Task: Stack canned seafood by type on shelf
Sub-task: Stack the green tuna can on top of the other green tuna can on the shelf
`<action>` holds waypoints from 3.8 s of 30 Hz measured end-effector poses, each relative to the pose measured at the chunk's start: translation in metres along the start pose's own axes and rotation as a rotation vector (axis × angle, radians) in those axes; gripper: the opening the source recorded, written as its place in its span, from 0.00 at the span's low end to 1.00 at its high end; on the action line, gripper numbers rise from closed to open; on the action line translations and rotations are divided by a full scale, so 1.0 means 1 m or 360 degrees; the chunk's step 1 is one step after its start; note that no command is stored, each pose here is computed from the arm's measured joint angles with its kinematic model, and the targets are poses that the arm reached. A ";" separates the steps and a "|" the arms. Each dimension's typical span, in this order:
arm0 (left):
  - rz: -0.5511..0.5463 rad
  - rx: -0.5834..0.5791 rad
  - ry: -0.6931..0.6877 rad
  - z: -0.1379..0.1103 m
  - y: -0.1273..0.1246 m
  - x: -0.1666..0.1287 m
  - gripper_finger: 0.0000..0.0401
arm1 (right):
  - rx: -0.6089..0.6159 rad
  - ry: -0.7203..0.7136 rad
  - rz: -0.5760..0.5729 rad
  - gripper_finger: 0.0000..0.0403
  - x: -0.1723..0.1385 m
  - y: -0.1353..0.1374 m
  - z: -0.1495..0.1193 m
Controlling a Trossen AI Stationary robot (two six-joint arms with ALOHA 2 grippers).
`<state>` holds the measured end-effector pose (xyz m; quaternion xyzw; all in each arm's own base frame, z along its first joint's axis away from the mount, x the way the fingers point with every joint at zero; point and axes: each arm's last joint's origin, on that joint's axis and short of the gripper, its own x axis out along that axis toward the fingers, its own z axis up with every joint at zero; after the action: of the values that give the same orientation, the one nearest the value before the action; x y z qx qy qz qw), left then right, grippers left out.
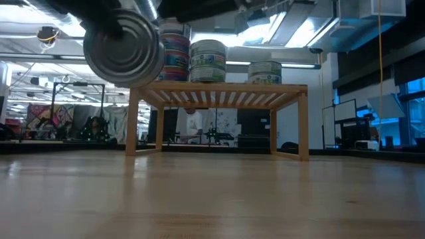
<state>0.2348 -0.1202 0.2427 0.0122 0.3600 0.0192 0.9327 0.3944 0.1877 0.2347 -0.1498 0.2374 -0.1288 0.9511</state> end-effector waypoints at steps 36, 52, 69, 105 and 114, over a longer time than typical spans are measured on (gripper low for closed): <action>-0.0181 0.0283 -0.0405 0.020 -0.022 -0.011 0.33 | 0.0180 -0.0131 0.0209 0.57 0.001 0.002 0.011; -0.0266 0.0270 -0.0427 0.023 -0.020 -0.018 0.56 | 0.0083 -0.0058 0.0263 0.32 -0.017 -0.013 0.018; -0.0073 0.0095 -0.0623 0.032 0.036 -0.081 0.57 | -0.0386 0.0210 -0.0827 0.33 -0.112 -0.119 0.029; 0.0132 0.0174 -0.0558 0.032 0.064 -0.081 0.57 | -0.0453 0.0951 -0.0853 0.34 -0.049 -0.260 -0.008; 0.0130 0.0165 -0.0559 0.032 0.064 -0.081 0.57 | -0.0469 0.0995 -0.0864 0.35 -0.044 -0.267 -0.011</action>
<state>0.1950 -0.0602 0.3231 0.0781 0.1912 0.0360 0.9778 0.3048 -0.0466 0.3359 -0.2947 0.4817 -0.3780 0.7337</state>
